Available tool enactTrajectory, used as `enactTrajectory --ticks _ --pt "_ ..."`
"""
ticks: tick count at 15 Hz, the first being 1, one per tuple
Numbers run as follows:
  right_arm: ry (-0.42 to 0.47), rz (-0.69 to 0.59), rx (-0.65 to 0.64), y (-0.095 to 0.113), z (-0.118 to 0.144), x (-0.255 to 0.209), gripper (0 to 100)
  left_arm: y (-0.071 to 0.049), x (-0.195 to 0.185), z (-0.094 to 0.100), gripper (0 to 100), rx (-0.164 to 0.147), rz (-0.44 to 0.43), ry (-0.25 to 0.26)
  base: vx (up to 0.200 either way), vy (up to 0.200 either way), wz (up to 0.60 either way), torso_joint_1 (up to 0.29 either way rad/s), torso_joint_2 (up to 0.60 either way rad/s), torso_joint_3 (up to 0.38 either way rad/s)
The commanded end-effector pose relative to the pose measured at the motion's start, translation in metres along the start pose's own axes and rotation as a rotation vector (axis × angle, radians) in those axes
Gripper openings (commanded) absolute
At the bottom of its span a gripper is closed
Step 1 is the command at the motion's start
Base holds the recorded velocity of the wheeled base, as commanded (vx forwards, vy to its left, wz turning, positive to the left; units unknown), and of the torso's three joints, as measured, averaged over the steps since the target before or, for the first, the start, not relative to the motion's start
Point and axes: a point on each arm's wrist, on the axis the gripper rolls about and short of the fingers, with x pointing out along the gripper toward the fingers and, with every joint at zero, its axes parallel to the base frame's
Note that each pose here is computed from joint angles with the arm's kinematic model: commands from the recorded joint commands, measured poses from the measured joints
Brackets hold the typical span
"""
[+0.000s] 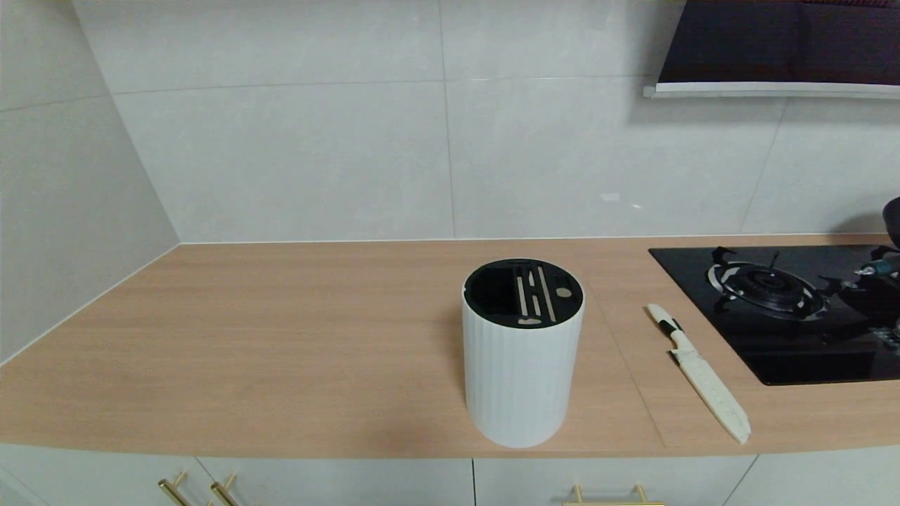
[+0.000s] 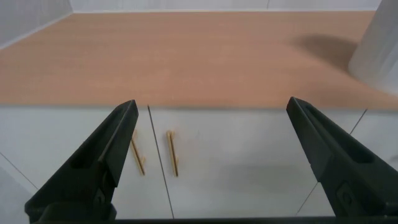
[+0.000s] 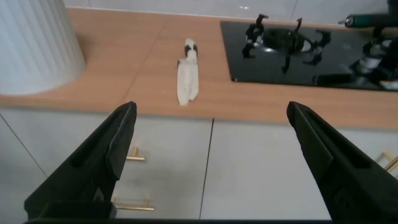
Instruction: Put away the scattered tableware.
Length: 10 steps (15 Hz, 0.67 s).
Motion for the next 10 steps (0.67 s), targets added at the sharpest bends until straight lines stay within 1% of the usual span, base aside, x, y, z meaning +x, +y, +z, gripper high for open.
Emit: enactTrajectory --ticks 1,6,10 --pt "0.001 0.001 0.000 0.0000 0.0001 0.0001 100 0.0000 0.0000 0.0000 100 0.000 0.000 0.000 0.000 0.000 0.00 0.271 -0.56 -0.305" --pt "0.001 0.001 0.000 0.0000 0.0001 0.0001 100 0.0000 0.0000 0.0000 100 0.000 0.000 0.000 0.000 0.000 0.00 0.274 -0.59 -0.308" --pt "0.001 0.001 0.001 0.0000 0.0001 0.0001 100 0.0000 0.0000 0.0000 100 0.000 0.000 0.000 0.000 0.000 0.00 0.209 -0.42 -0.227"
